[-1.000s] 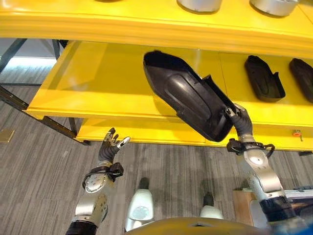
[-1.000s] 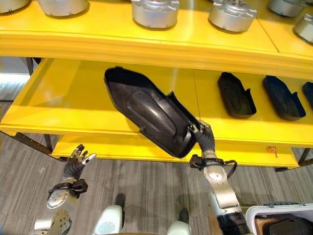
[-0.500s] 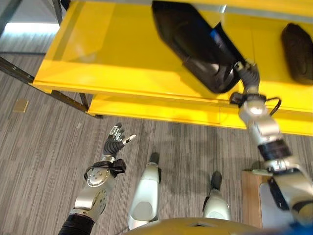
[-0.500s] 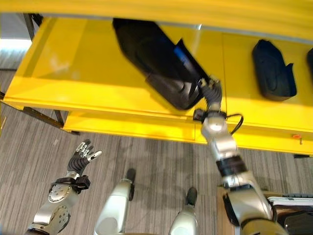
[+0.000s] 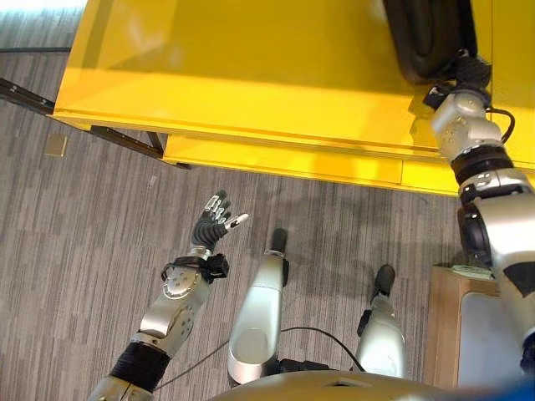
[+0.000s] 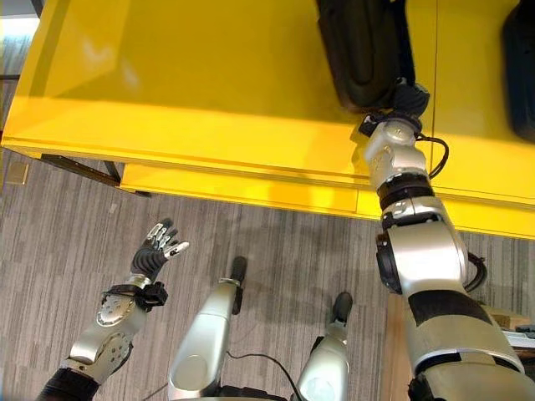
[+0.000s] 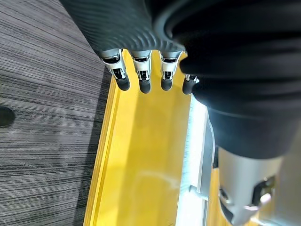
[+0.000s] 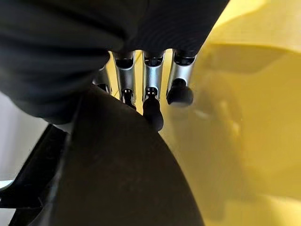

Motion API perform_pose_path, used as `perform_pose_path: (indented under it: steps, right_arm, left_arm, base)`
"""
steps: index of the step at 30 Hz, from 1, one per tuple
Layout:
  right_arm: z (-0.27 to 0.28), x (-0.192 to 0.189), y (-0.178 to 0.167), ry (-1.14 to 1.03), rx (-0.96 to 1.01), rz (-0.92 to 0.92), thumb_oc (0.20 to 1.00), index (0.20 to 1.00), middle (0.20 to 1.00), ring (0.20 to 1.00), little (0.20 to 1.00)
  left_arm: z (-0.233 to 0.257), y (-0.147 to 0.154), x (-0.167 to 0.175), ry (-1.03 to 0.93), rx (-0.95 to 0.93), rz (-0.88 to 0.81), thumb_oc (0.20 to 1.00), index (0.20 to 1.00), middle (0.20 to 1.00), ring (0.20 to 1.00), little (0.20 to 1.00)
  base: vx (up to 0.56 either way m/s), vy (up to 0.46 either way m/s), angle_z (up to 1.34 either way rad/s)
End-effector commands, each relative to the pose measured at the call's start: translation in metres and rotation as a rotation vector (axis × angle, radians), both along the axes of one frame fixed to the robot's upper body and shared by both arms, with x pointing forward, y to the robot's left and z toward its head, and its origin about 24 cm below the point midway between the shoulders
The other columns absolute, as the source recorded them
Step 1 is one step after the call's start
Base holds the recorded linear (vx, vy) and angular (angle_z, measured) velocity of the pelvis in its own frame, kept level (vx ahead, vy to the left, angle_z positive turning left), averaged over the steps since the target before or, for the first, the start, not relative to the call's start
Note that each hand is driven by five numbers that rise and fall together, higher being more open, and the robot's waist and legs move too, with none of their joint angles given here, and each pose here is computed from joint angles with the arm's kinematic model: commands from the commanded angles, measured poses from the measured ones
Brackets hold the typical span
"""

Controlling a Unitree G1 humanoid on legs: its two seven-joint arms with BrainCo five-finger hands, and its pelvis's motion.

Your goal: Move parts from the plastic box to the shelf.

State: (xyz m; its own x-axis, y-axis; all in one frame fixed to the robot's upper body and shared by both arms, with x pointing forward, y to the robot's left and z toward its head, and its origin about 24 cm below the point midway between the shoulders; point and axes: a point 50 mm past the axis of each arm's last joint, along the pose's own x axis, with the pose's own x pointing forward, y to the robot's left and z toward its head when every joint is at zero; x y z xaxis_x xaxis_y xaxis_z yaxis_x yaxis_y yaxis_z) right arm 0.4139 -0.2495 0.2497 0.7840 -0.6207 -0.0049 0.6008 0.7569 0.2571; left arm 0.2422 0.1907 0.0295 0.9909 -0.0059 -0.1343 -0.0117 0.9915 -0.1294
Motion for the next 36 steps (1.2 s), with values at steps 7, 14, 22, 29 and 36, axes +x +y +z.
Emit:
perform_pose_path:
  steps: [7, 14, 22, 29, 36]
  right_arm:
    - [0.031, -0.003, -0.001, -0.094, -0.036, -0.039, 0.2, 0.2, 0.2, 0.2, 0.2]
    - [0.015, 0.002, 0.017, -0.098, 0.144, -0.035, 0.2, 0.2, 0.2, 0.2, 0.2]
    - [-0.012, 0.006, 0.04, -0.068, 0.32, -0.039, 0.2, 0.2, 0.2, 0.2, 0.2]
    - [-0.031, 0.004, 0.068, -0.075, 0.373, -0.04, 0.2, 0.2, 0.2, 0.2, 0.2]
    - [-0.046, -0.004, 0.091, -0.104, 0.431, -0.056, 0.2, 0.2, 0.2, 0.2, 0.2]
  left_arm:
    - [0.016, -0.019, 0.007, -0.103, -0.056, -0.03, 1.0, 1.0, 1.0, 1.0, 1.0]
    - [0.021, -0.026, 0.014, -0.12, -0.068, -0.031, 1.0, 1.0, 1.0, 1.0, 1.0]
    - [0.022, -0.029, 0.018, -0.123, -0.079, -0.024, 1.0, 1.0, 1.0, 1.0, 1.0]
    - [0.023, -0.034, 0.022, -0.122, -0.091, -0.015, 1.0, 1.0, 1.0, 1.0, 1.0]
    - [0.023, -0.039, 0.024, -0.119, -0.1, -0.003, 1.0, 1.0, 1.0, 1.0, 1.0]
  base:
    - [0.01, -0.002, 0.05]
    - [0.0, -0.004, 0.03]
    - [0.0, -0.002, 0.04]
    - [0.0, 0.0, 0.01]
    - [-0.02, 0.007, 0.01]
